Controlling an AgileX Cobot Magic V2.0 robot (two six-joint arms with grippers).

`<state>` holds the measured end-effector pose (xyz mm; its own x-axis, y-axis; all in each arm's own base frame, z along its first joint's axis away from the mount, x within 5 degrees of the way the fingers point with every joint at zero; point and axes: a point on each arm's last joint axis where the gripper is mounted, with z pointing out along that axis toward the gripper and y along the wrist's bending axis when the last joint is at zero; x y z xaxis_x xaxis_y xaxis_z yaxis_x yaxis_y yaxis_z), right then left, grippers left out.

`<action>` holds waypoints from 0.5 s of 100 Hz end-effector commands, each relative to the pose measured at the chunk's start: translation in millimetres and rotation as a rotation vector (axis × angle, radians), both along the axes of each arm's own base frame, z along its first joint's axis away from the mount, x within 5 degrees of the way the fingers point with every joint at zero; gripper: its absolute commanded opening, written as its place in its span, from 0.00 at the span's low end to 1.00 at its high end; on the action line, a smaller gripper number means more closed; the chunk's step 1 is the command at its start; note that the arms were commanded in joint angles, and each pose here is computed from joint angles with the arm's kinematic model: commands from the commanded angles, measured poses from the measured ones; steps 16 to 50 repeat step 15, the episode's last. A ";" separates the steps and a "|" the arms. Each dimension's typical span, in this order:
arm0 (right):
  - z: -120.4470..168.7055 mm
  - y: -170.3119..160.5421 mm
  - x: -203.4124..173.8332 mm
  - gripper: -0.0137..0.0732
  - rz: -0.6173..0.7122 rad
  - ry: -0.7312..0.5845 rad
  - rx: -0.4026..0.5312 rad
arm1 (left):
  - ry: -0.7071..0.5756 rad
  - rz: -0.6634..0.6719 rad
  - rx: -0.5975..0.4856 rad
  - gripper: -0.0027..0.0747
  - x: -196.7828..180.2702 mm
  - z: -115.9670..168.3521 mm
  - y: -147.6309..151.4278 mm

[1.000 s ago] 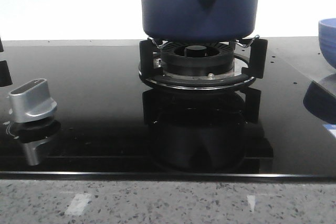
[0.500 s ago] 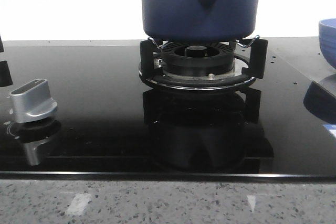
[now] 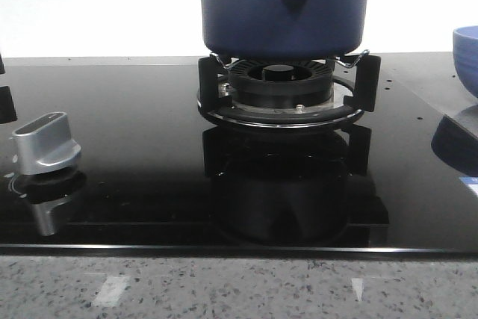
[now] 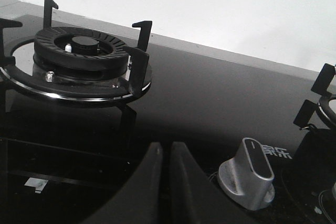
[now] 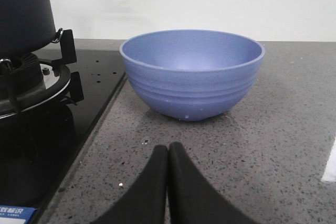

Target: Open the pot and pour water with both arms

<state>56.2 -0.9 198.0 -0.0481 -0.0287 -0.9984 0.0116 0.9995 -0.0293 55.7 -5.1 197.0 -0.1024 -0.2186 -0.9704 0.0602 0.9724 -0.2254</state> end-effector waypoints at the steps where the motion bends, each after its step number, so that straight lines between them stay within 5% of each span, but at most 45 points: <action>1: -1.7 -0.2 -0.4 0.10 -0.005 -0.065 -0.014 | -0.065 0.006 -0.024 0.01 -0.3 -2.8 0.4; 50: -1.7 -0.2 -0.4 0.10 -0.005 -0.065 -0.014 | -0.065 0.006 -0.024 0.01 -0.3 -2.8 0.4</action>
